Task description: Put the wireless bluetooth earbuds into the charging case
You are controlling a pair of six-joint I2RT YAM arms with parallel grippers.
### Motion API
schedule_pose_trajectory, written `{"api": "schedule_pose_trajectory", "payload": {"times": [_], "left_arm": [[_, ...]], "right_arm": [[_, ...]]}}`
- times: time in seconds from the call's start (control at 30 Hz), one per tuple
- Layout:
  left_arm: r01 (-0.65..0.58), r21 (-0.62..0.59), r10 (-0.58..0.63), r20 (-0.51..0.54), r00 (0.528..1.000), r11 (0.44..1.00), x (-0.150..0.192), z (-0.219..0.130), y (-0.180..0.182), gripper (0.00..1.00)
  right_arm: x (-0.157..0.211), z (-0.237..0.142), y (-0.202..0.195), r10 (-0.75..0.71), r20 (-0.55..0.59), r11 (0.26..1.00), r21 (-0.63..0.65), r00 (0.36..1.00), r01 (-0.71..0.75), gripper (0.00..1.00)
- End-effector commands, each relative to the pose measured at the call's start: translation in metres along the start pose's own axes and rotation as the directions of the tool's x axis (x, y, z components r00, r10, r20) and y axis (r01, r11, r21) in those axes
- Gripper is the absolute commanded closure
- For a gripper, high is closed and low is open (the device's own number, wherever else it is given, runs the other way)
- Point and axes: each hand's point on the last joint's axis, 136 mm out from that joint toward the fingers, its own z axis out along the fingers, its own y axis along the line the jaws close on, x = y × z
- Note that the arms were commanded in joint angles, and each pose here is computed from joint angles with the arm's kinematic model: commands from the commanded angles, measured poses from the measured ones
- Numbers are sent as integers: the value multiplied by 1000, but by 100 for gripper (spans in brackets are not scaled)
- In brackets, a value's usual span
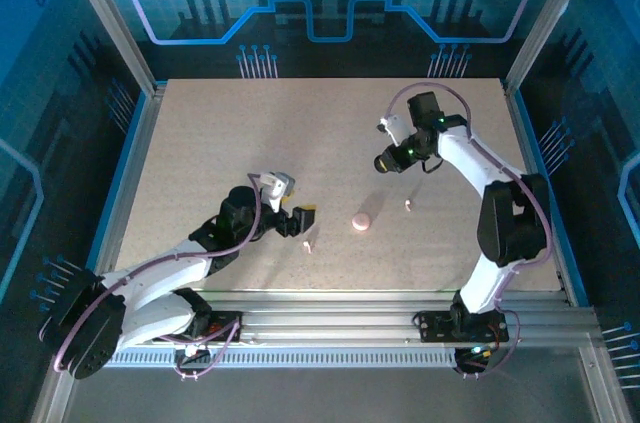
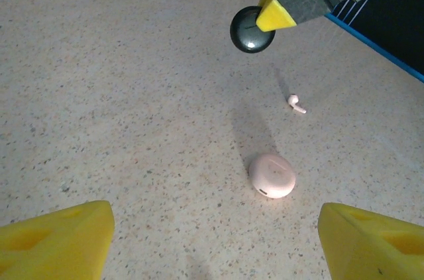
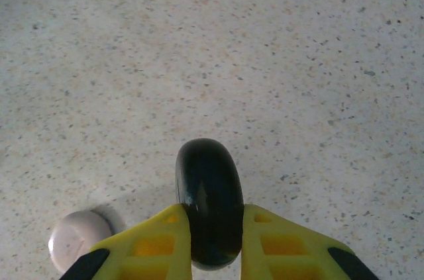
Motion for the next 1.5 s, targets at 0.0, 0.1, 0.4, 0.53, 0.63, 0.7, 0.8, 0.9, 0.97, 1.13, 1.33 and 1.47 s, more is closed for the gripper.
{"api": "schedule_pose_trajectory", "payload": {"times": [0.0, 0.1, 0.4, 0.53, 0.63, 0.7, 0.8, 0.9, 0.97, 1.13, 1.33, 1.47], "left_arm": [[11, -30, -11, -21, 1000, 999, 7, -4, 7, 19], [14, -33, -15, -29, 999, 999, 8, -2, 9, 19], [33, -37, -35, -63, 997, 999, 17, 9, 13, 19], [22, -50, -26, -87, 996, 999, 19, 15, 16, 20], [29, -48, -33, -88, 996, 998, 19, 19, 17, 20], [35, -36, -38, -90, 995, 999, 19, 22, 15, 20], [31, -33, -35, -104, 994, 999, 19, 26, 15, 20], [28, -35, -32, -110, 993, 999, 18, 30, 16, 20], [29, -30, -33, -110, 993, 999, 16, 32, 15, 20], [36, -17, -38, -117, 992, 999, 14, 39, 13, 20], [36, -10, -37, -128, 991, 999, 12, 47, 13, 21], [52, 9, -50, -121, 991, 999, 9, 50, 10, 22]], "right_arm": [[6, 3, -16, 42, -66, 999, 17, 997, -41, 82], [4, 9, -29, 59, -84, 998, 22, 995, -57, 82], [0, 27, -55, 91, -134, 995, -16, 987, -94, 81], [-1, 31, -65, 133, -137, 989, -48, 982, -140, 81], [0, 34, -72, 162, -132, 982, -80, 978, -174, 80], [2, 36, -77, 183, -134, 976, -97, 974, -196, 80], [5, 39, -81, 212, -141, 964, -132, 967, -231, 80], [10, 44, -83, 235, -154, 950, -170, 960, -260, 80], [13, 47, -85, 252, -160, 942, -183, 954, -280, 80], [16, 50, -92, 298, -165, 915, -231, 940, -330, 79], [19, 52, -103, 327, -173, 900, -242, 929, -362, 77], [23, 55, -111, 364, -189, 882, -244, 912, -403, 68]]}}
